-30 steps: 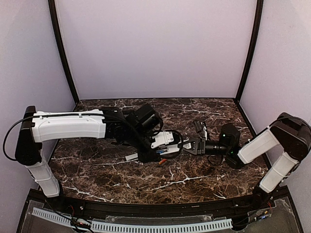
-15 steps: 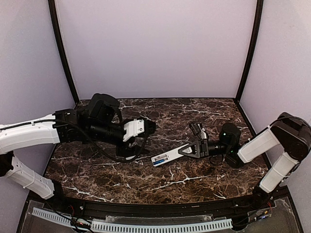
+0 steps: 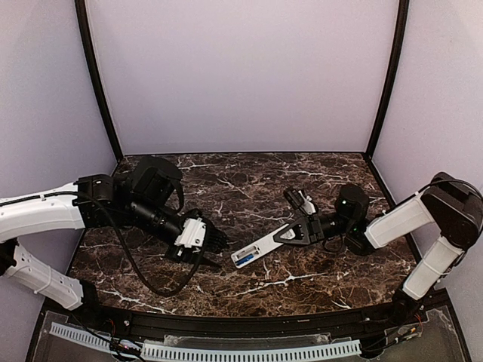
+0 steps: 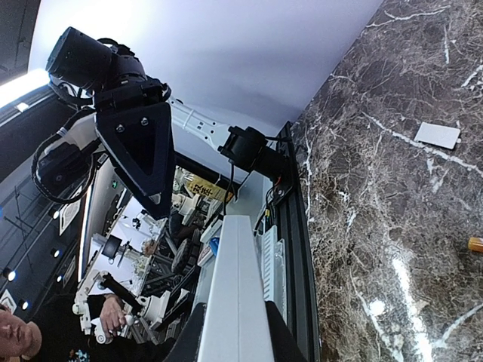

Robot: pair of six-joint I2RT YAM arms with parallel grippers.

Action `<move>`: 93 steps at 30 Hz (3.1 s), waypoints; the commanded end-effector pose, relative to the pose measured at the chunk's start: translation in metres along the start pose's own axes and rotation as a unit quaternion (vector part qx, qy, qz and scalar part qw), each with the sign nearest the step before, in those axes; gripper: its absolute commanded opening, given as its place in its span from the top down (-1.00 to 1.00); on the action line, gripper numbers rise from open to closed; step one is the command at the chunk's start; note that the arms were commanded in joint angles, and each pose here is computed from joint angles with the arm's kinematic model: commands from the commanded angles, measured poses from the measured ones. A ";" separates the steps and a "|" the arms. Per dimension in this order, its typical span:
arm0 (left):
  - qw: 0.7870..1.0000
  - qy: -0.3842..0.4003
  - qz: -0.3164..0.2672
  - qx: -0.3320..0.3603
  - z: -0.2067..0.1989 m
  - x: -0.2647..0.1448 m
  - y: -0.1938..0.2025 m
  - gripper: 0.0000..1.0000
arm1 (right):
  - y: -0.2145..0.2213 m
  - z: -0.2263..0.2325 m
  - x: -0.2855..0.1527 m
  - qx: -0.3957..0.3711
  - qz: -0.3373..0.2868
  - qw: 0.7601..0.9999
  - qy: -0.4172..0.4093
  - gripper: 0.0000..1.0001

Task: Load the batteries into the remote control
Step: Press the battery in the battery compartment.

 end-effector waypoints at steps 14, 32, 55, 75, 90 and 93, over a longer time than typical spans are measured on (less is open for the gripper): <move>0.995 0.047 0.055 0.062 -0.017 0.025 -0.002 0.45 | -0.006 0.001 0.028 -0.001 0.030 0.999 -0.043 1.00; 0.994 0.039 0.081 0.068 -0.016 0.031 0.006 0.62 | -0.004 0.007 0.035 -0.008 0.039 0.998 -0.058 1.00; 0.992 0.040 0.099 0.062 -0.014 0.040 0.009 0.69 | -0.004 0.007 0.036 -0.006 0.040 0.997 -0.059 1.00; 0.989 0.035 0.142 0.023 -0.007 0.059 0.015 0.77 | -0.007 0.010 0.038 -0.010 0.037 0.998 -0.059 1.00; 0.983 0.018 0.183 0.005 0.001 0.075 0.022 0.80 | -0.007 0.017 0.037 -0.018 0.030 0.997 -0.076 1.00; 0.982 0.026 0.189 0.005 -0.001 0.078 0.026 0.80 | -0.008 0.020 0.037 -0.024 0.028 0.996 -0.081 1.00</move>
Point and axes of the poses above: each gripper's point midway between its finger pads, its own x axis out along the fingers, its own z axis along the line the jaws close on, y = z × x, the point moved 9 cm from there along -x, back along the fingers, and after that the axes turned 12 degrees about -x, right-handed, at the moved point
